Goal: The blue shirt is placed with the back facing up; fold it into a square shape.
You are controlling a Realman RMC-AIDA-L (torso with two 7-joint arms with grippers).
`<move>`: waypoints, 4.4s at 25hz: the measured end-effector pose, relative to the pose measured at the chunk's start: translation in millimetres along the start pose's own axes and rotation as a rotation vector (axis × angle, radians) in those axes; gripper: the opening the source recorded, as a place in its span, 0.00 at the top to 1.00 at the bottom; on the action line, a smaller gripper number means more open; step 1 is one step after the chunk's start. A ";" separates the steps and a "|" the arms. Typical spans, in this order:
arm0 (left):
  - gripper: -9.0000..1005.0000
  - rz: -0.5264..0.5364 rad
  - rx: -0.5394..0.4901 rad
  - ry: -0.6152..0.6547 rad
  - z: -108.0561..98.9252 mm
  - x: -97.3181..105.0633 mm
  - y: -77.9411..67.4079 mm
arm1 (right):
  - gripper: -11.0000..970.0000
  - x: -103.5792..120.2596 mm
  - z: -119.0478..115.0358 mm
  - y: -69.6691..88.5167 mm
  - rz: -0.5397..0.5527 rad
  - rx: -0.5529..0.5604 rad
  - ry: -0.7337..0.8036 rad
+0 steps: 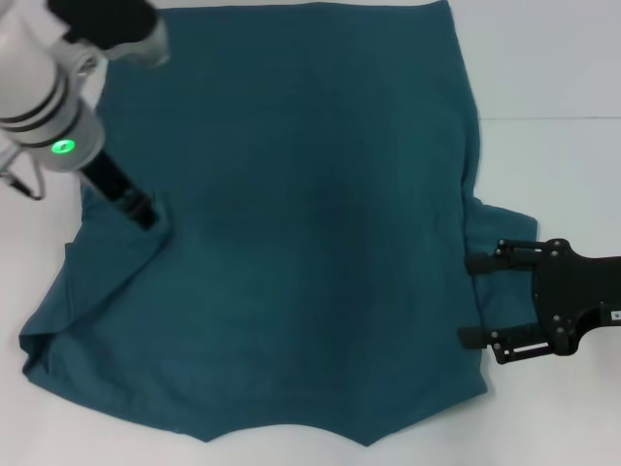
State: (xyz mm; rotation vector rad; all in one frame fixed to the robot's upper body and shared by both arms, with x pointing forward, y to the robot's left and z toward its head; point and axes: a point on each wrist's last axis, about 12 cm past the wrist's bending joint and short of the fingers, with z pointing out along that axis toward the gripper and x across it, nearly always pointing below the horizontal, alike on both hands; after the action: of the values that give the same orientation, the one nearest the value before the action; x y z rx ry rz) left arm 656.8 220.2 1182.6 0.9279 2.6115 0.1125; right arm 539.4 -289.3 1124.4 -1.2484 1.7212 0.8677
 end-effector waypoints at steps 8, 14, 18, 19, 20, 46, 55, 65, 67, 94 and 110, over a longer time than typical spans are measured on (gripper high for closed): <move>0.33 -0.043 -0.011 0.018 14.7 33.4 26.3 | 0.02 -1.0 0.8 0.0 -0.002 0.001 -0.005; 0.11 -0.021 -0.016 0.035 28.2 40.9 25.8 | 0.02 -3.1 2.7 -0.8 -0.008 -0.001 -0.006; 0.08 -0.023 -0.029 0.032 36.8 44.9 26.9 | 0.02 -2.4 3.1 -1.5 -0.006 0.007 -0.005; 0.07 -0.021 -0.029 0.036 39.2 46.5 26.7 | 0.02 -2.3 3.5 -1.7 -0.006 0.008 -0.004; 0.08 -0.016 -0.030 0.040 40.9 47.4 26.3 | 0.02 -2.3 3.8 -1.8 -0.006 0.009 -0.004; 0.73 0.039 -0.022 0.068 50.1 53.6 23.4 | 0.02 -2.7 4.6 -4.7 -0.005 0.032 -0.004; 0.95 0.036 -0.009 0.073 44.9 54.4 23.0 | 0.02 -2.7 4.2 -4.2 -0.004 0.031 -0.009; 0.95 0.013 0.115 0.092 17.2 45.5 7.8 | 0.02 -2.4 3.6 -3.3 -0.005 0.028 -0.011; 0.95 0.007 0.135 0.097 18.7 44.3 1.2 | 0.03 -1.8 3.3 -3.2 -0.003 0.030 -0.011; 0.40 -0.009 0.544 -0.469 -13.5 69.6 -21.2 | 0.03 -32.6 -36.0 -13.5 0.100 0.193 0.094; 0.06 0.046 0.819 -0.822 -7.7 157.0 -18.5 | 0.03 -79.7 -5.7 -35.8 0.093 0.353 0.769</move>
State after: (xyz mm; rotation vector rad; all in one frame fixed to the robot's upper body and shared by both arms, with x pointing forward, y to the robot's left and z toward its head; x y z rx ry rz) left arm 530.5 304.1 1137.1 0.9723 1.8124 -1.1426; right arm 586.2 -272.5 1196.4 -1.3485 2.4112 0.0856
